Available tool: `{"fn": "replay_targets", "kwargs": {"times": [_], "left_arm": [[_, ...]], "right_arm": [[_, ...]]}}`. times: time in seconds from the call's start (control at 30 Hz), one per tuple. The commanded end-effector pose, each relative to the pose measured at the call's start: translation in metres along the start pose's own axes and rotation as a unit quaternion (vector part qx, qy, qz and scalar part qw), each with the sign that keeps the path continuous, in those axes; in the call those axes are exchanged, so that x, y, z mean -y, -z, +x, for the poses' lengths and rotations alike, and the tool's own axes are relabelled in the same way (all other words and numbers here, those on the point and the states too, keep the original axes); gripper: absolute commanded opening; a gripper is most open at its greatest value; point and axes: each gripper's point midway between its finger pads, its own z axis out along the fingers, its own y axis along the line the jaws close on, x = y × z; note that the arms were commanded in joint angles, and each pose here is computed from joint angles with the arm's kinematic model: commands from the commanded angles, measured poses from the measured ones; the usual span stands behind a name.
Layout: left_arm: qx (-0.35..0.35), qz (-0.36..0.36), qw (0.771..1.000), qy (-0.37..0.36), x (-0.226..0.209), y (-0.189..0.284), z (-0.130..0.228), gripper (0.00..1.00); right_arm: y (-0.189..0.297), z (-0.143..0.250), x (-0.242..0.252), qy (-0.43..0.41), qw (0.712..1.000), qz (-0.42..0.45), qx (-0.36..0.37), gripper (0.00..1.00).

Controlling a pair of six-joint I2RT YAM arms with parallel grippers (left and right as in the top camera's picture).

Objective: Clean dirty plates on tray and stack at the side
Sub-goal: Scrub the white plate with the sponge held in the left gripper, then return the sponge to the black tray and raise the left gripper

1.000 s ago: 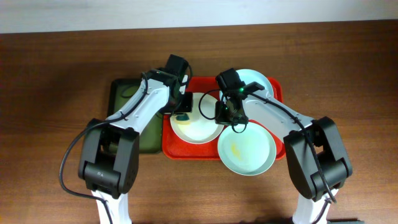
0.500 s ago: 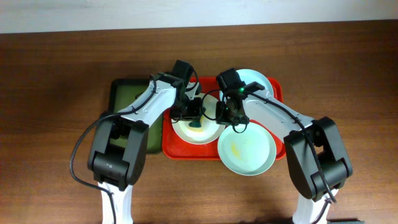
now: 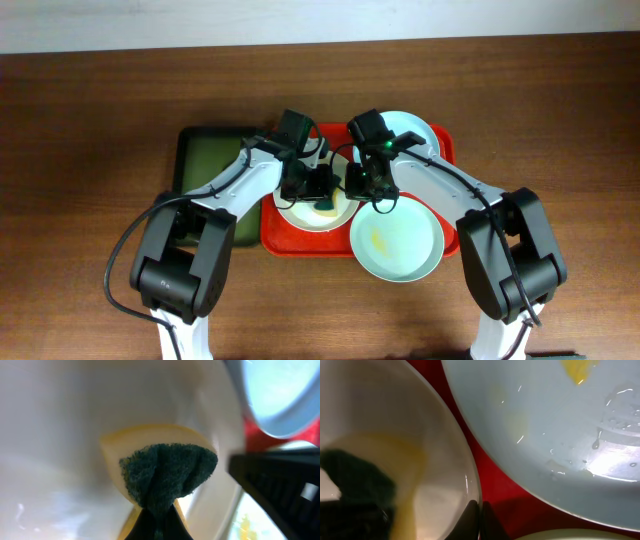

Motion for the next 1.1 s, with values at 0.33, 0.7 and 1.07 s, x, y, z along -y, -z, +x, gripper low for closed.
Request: {"fn": "replay_targets", "kwargs": {"times": [0.33,0.7,1.07], "left_arm": [[0.145,-0.281,0.947,0.051,-0.113,0.179,-0.022,0.00],[-0.027,-0.303,0.942,0.143,-0.201,0.105,0.030,0.00],[0.239,-0.230,0.921,0.205,-0.151,0.307,-0.008,0.97]], "right_arm": [[0.007,0.000,-0.009,0.004,1.000,-0.019,0.004,0.04],[0.007,-0.001,-0.010,0.005,1.000,-0.021,0.007,0.04],[0.006,-0.004,-0.008,0.005,1.000,-0.014,0.014,0.27]]}}
